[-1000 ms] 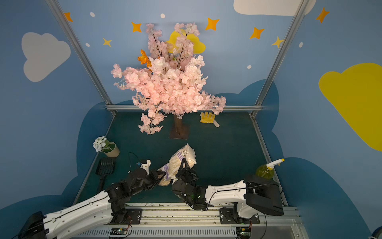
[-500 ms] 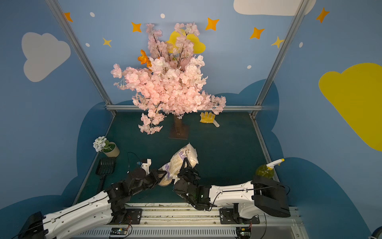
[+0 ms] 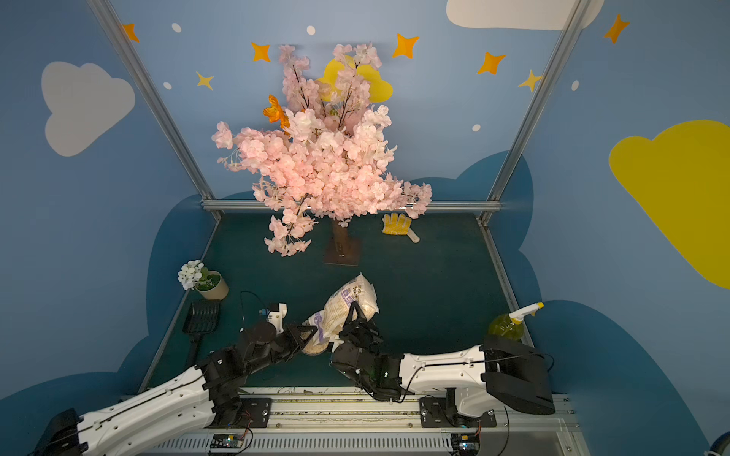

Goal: Pour the oats into the breakfast bowl
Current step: Pour the oats into the bowl.

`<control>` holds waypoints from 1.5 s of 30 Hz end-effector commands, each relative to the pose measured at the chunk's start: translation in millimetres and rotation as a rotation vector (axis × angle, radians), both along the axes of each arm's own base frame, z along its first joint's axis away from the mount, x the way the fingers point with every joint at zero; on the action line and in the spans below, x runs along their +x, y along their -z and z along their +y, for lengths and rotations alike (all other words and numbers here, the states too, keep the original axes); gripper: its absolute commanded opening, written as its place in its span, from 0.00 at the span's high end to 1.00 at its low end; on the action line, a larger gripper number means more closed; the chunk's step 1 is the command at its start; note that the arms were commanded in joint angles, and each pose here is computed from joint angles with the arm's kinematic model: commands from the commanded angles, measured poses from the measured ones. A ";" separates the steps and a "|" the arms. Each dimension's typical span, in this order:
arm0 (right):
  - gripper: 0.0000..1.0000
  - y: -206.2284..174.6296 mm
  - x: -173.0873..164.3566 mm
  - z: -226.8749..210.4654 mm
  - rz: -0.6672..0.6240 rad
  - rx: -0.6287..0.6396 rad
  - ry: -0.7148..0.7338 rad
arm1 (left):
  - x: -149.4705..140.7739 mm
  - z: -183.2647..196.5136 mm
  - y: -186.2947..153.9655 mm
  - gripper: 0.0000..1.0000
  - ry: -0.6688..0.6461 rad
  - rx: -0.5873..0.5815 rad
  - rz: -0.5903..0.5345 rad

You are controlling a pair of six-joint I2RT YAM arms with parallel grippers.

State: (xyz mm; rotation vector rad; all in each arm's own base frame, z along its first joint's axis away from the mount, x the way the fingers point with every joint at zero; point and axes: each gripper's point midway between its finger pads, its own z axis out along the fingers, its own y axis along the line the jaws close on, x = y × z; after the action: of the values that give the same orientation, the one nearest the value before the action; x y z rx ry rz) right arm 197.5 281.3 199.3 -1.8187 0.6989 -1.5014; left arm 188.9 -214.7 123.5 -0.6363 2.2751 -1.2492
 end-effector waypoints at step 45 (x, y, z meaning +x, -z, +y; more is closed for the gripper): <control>1.00 -39.5 -3.2 -12.5 -0.010 0.295 0.076 | 17.4 51.5 21.8 0.97 -0.175 0.131 -0.036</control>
State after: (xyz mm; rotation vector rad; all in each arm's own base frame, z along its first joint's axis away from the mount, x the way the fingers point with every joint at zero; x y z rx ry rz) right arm 195.3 280.3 186.9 -1.8140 0.7544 -1.4257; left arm 192.5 -203.2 129.4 -0.6247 2.2381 -1.2580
